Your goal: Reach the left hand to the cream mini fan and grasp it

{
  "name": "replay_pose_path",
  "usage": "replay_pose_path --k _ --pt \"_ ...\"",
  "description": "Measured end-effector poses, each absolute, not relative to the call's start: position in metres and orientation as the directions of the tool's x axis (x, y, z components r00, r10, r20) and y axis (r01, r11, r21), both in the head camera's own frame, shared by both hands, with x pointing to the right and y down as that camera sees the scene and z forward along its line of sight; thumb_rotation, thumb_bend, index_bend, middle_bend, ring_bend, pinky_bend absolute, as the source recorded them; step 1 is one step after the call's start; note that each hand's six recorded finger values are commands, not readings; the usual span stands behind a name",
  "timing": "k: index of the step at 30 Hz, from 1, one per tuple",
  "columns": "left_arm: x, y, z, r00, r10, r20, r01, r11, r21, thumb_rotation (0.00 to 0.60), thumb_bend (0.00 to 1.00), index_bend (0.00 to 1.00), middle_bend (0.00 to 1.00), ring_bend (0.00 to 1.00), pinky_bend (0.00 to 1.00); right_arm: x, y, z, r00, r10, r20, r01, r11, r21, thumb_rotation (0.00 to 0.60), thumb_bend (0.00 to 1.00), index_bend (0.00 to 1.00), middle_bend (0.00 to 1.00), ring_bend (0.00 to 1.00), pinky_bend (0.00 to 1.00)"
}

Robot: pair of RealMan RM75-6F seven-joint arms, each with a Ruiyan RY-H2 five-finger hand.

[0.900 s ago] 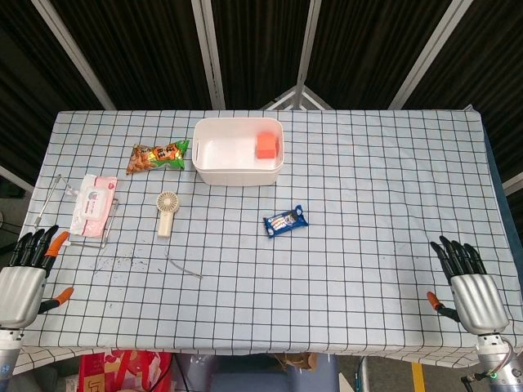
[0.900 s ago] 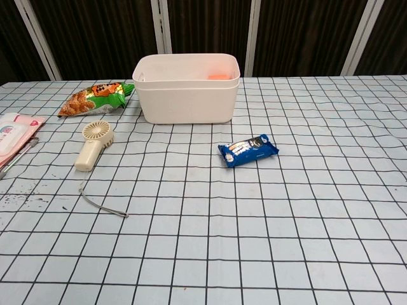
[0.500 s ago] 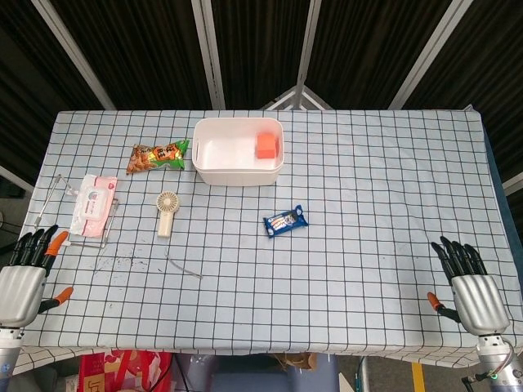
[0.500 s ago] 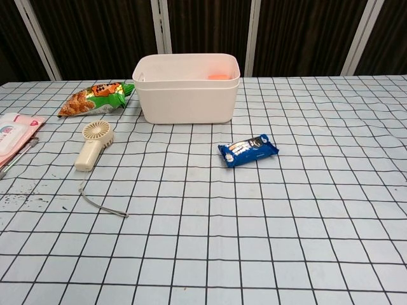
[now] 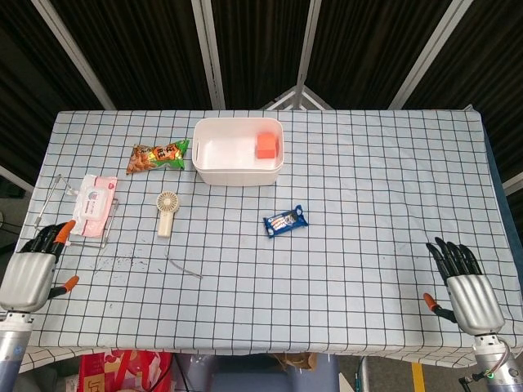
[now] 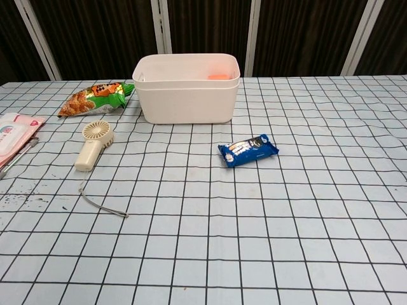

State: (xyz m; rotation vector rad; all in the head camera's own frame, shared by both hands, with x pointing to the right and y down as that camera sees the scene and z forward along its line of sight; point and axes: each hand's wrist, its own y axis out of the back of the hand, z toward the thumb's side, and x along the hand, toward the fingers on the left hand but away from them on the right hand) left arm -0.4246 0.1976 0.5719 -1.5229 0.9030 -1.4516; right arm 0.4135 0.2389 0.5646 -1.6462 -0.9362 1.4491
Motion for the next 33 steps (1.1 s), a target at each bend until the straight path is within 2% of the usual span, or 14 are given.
replay_pose_path --k 4,8,18,24,33 --pt "-0.414 0.185 0.583 0.063 -0.897 0.438 0.028 -0.437 -0.899 0.6 0.56 0.0 0.94 0.85 0.9 0.413 0.238 0.565 0.098 0.885 -0.456 0.055 -0.462 -0.885 0.6 0.29 0.0 0.0 0.0 0.06" --pt "-0.401 0.169 0.601 0.052 -0.863 0.502 0.022 -0.502 -0.865 0.6 0.64 0.0 0.99 0.89 0.94 0.412 0.237 0.565 0.102 0.882 -0.459 0.067 -0.467 -0.882 0.6 0.29 0.0 0.0 0.0 0.06" --pt "-0.348 0.142 0.646 0.033 -0.763 0.645 0.096 -0.64 -0.762 0.6 0.65 0.0 0.99 0.89 0.94 0.411 0.236 0.564 0.115 0.88 -0.461 0.08 -0.471 -0.878 0.6 0.29 0.0 0.0 0.0 0.06" --pt "-0.318 0.14 0.668 0.053 -0.727 0.684 0.127 -0.675 -0.727 0.6 0.65 0.0 0.99 0.89 0.94 0.409 0.237 0.564 0.128 0.876 -0.465 0.084 -0.476 -0.875 0.6 0.29 0.0 0.0 0.0 0.06" --pt "-0.302 0.141 0.693 0.039 -0.701 0.712 0.169 -0.697 -0.697 0.6 0.66 0.0 0.99 0.89 0.94 0.408 0.238 0.564 0.132 0.875 -0.466 0.096 -0.479 -0.873 0.6 0.29 0.0 0.0 0.0 0.06"
